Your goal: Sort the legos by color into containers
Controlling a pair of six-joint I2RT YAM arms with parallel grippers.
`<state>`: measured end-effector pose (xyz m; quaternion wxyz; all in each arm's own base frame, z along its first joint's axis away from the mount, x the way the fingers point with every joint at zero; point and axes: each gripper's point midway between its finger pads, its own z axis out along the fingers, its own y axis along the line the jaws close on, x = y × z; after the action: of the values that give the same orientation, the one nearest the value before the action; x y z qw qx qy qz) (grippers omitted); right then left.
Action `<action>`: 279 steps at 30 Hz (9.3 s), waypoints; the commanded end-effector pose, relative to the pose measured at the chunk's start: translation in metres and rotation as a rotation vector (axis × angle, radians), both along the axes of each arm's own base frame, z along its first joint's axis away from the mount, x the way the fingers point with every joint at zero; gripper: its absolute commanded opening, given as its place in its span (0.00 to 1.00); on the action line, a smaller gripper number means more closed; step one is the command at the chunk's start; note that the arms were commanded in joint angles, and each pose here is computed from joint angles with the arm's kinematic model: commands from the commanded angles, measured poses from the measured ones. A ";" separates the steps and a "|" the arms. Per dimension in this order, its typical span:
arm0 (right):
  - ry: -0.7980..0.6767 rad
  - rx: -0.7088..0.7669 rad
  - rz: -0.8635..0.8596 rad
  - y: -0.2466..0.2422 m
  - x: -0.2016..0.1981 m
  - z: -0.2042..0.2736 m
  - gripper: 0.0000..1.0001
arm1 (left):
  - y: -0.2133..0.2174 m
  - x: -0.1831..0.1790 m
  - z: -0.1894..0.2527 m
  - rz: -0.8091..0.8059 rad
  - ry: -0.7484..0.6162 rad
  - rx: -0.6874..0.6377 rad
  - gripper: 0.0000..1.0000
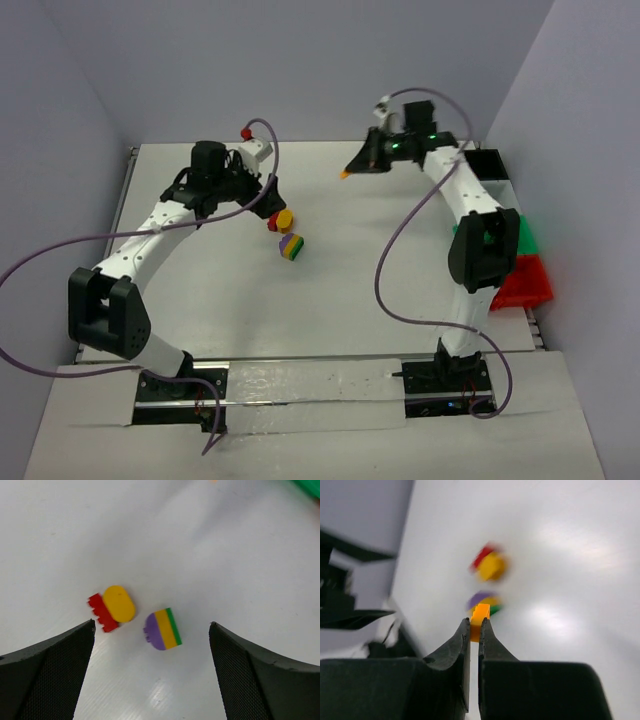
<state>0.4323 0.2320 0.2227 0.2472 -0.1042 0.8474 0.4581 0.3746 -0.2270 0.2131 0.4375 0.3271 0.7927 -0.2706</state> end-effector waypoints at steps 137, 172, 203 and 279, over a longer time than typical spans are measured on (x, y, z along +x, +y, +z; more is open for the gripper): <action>0.242 0.161 0.352 0.075 -0.111 -0.016 0.94 | -0.053 -0.098 -0.012 -0.905 -0.474 0.231 0.00; 0.265 0.187 0.403 0.100 -0.122 -0.012 0.00 | -0.071 -0.062 0.005 -0.635 -0.359 0.149 0.61; -0.190 0.453 0.049 0.031 -0.056 0.142 0.00 | -0.042 -0.050 0.133 -0.236 0.556 -1.002 0.99; -0.169 -0.627 -0.261 -0.226 -0.105 0.017 0.00 | -0.017 -0.005 0.047 0.079 0.127 -0.296 0.00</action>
<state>0.4044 0.0791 0.2685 0.3843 -0.0366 0.8656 0.3187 0.3657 -0.2783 0.2691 0.3744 0.1543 0.7456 -0.5293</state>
